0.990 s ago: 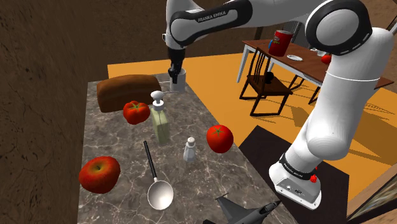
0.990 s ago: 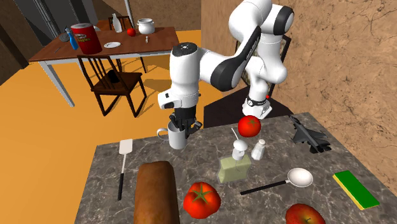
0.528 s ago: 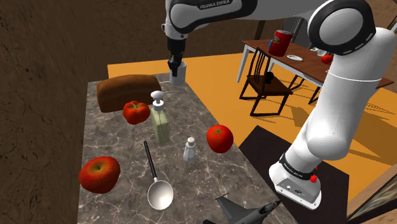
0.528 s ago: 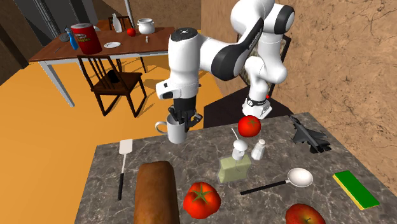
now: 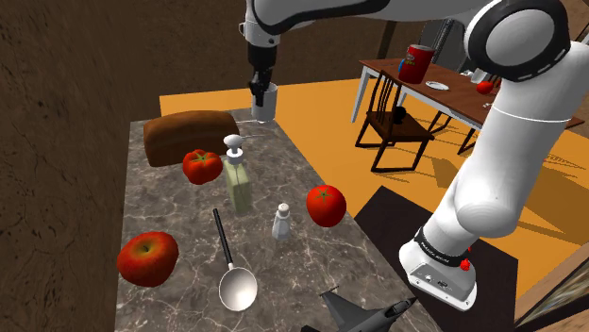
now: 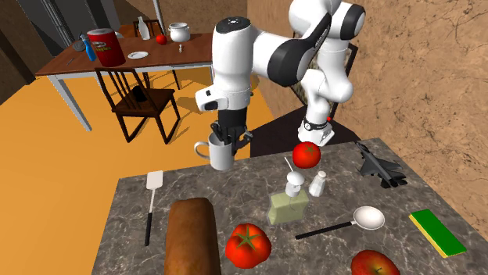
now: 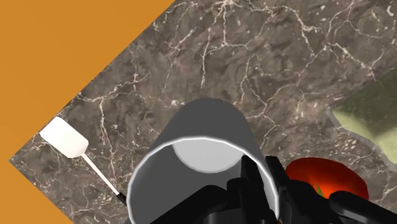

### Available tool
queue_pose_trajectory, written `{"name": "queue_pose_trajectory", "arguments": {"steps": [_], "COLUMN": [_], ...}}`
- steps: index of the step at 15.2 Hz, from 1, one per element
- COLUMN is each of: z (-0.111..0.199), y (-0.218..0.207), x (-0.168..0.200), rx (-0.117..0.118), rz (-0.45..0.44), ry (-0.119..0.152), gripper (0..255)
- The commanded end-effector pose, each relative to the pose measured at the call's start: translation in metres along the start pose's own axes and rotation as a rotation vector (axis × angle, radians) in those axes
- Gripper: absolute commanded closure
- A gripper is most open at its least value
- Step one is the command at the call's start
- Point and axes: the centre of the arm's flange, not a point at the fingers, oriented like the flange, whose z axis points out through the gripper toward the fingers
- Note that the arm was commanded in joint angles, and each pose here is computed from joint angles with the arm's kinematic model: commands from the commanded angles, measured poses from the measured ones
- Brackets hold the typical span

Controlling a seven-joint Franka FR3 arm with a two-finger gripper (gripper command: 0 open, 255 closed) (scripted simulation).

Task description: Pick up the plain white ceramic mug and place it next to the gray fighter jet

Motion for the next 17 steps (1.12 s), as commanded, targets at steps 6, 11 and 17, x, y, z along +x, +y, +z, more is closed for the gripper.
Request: {"name": "queue_pose_trajectory", "arguments": {"steps": [6, 11, 17], "z": [-0.004, -0.007, -0.011], "y": [-0.083, -0.143, -0.216], "x": [-0.035, -0.061, -0.092], "rx": [0.000, 0.000, 0.000], "rz": [0.000, 0.000, 0.000], "ry": [0.000, 0.000, 0.000], "gripper": [255, 255, 255]}}
